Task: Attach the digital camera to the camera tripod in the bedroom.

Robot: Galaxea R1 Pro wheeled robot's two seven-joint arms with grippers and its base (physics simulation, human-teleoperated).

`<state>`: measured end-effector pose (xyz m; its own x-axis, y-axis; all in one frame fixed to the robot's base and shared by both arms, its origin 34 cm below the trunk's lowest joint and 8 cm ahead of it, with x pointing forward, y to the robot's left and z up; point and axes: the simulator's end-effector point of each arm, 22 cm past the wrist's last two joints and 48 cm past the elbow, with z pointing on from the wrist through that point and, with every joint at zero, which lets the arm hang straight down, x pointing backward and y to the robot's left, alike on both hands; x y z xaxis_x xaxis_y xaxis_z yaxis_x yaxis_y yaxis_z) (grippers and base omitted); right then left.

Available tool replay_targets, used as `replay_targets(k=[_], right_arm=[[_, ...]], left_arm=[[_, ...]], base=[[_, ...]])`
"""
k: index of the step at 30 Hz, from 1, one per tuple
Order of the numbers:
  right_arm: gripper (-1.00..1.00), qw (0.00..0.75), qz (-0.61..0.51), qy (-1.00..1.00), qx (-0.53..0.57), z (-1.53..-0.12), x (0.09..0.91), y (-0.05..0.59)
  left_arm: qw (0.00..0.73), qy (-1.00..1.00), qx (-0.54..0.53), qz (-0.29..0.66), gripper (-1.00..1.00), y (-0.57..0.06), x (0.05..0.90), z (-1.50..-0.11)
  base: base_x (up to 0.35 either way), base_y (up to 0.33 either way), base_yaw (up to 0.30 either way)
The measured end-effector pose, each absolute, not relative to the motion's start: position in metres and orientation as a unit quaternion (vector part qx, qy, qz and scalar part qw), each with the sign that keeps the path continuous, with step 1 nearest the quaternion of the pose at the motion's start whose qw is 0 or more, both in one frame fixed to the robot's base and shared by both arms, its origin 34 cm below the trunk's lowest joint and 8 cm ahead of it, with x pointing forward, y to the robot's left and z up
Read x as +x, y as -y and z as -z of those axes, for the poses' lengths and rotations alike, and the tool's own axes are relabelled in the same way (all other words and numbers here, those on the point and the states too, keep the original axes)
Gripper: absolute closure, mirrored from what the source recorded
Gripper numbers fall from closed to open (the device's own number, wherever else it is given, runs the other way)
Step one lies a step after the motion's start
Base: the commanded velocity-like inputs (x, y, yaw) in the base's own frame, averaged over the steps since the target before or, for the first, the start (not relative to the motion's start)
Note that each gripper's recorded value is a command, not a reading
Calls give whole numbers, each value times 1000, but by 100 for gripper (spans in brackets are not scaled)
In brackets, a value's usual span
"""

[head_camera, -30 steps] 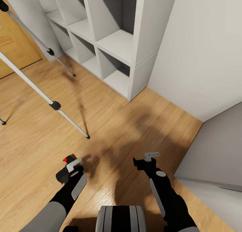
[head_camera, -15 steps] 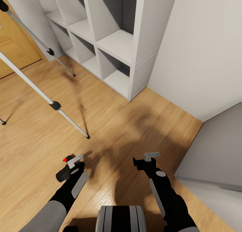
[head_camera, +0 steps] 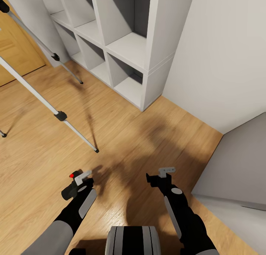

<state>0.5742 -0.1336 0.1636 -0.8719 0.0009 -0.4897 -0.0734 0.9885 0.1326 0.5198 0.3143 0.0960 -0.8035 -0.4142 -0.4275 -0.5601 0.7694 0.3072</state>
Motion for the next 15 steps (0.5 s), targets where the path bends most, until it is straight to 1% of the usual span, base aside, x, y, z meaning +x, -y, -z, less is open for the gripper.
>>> replay_targets(k=[15], right_arm=[[-100, 252, -74, -965, -17, -163, 574, 135]], left_arm=[[151, -923, -263, -238, -100, -323, 501, -92]], base=[[0, 0, 0]])
